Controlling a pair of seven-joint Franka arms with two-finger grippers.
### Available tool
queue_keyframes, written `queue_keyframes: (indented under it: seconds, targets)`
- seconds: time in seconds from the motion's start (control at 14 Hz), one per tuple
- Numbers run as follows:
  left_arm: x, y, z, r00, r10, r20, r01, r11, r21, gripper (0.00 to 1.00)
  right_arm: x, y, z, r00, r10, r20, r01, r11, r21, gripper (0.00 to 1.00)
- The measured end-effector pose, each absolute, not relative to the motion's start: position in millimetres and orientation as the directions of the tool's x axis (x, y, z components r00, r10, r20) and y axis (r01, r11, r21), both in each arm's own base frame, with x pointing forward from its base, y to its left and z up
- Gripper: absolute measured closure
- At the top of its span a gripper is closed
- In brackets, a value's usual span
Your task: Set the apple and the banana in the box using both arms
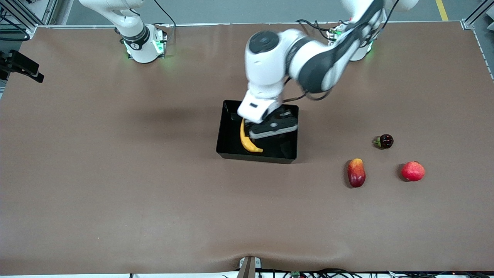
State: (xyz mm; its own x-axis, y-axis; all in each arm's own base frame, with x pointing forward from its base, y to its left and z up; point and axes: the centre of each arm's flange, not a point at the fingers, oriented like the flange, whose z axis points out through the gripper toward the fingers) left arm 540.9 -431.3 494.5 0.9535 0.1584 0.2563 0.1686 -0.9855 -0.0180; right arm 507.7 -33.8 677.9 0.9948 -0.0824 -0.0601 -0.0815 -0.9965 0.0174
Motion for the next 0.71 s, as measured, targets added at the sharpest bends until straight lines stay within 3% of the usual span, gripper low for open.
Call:
queue_keyframes:
  seconds: [0.29, 0.71]
  targets:
    - [574, -309, 574, 0.972, 0.119, 0.202, 0.124, -0.992, -0.014, 0.0, 508, -33, 678, 0.995, -0.082, -0.06, -0.081, -0.997, 0.017, 0.0]
    - [581, -179, 618, 0.989, 0.077, 0.123, 0.088, -0.992, -0.085, 0.0, 508, -33, 678, 0.995, -0.081, -0.06, -0.08, -0.997, 0.013, 0.0]
